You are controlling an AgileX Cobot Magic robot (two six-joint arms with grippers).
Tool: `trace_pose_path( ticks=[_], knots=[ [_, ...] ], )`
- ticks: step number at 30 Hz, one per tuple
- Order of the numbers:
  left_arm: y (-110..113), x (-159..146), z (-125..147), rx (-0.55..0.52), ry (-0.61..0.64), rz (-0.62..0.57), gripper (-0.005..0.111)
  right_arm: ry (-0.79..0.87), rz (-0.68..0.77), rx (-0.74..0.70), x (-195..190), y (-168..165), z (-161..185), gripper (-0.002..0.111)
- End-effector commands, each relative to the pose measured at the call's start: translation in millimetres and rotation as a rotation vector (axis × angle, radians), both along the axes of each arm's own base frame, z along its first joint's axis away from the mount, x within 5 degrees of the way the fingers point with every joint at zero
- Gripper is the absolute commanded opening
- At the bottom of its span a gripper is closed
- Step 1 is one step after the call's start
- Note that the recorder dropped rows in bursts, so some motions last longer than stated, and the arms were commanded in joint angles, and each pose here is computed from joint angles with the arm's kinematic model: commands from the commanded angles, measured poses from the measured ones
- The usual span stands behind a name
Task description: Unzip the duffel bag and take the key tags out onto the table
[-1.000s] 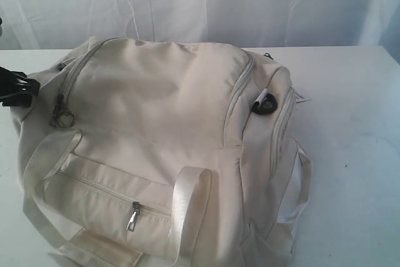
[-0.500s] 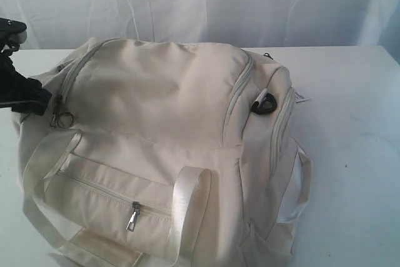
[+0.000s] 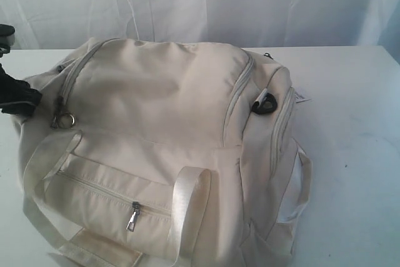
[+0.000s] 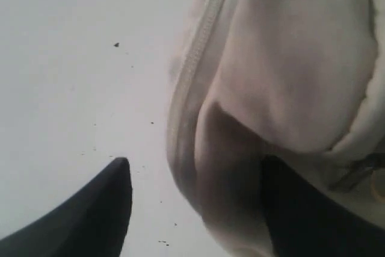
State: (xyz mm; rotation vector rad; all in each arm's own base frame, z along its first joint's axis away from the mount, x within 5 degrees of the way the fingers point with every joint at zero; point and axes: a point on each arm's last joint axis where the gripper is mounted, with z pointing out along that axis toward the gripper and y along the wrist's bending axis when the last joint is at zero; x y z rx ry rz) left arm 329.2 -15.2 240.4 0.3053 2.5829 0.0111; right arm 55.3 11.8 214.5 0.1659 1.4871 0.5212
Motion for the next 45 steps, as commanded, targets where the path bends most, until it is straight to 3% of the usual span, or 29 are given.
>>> trace_pose_path(
  ticks=[1,4,5,11,15,19,21,25,29,35,45],
  knots=[
    [-6.6,3.0,-9.2,-0.061,0.038,-0.039,0.044,-0.008,-0.003,0.000,-0.5,-0.3,0.2,0.000],
    [-8.3,2.4,-9.3,-0.065,0.042,-0.070,0.003,-0.024,-0.004,0.004,-0.7,-0.4,1.8,0.000],
    [-8.4,0.6,-10.2,-0.057,0.062,-0.089,0.000,-0.024,-0.004,0.004,-0.7,-0.4,1.8,0.000],
    [-13.9,-13.6,-9.3,-0.121,0.192,-0.105,0.000,-0.050,0.094,0.018,-6.2,3.6,22.9,0.000],
    [-25.2,-31.3,19.0,-0.225,0.161,-0.205,0.000,-0.055,0.246,-0.134,-1.1,15.9,57.5,0.000],
    [-28.2,-57.6,49.0,-0.261,0.121,-0.235,0.000,0.064,0.398,-0.337,32.3,49.7,73.9,0.000],
    [-27.9,-68.5,49.1,-0.262,0.120,-0.234,0.000,0.088,0.454,-0.407,51.6,71.5,78.5,0.000],
    [-28.8,-90.7,33.2,-0.291,0.198,-0.224,0.000,0.050,0.495,-0.405,82.0,106.4,87.7,0.000],
    [-29.2,-109.0,23.8,-0.315,0.191,-0.201,0.000,0.061,0.527,-0.416,96.3,127.3,86.9,0.000],
    [-27.3,-133.1,31.1,-0.306,0.100,-0.196,0.000,0.118,0.588,-0.458,119.6,166.1,80.9,0.000],
    [-27.2,-141.2,38.9,-0.306,0.065,-0.202,0.000,0.186,0.697,-0.506,142.8,234.9,61.1,0.000]
  ],
)
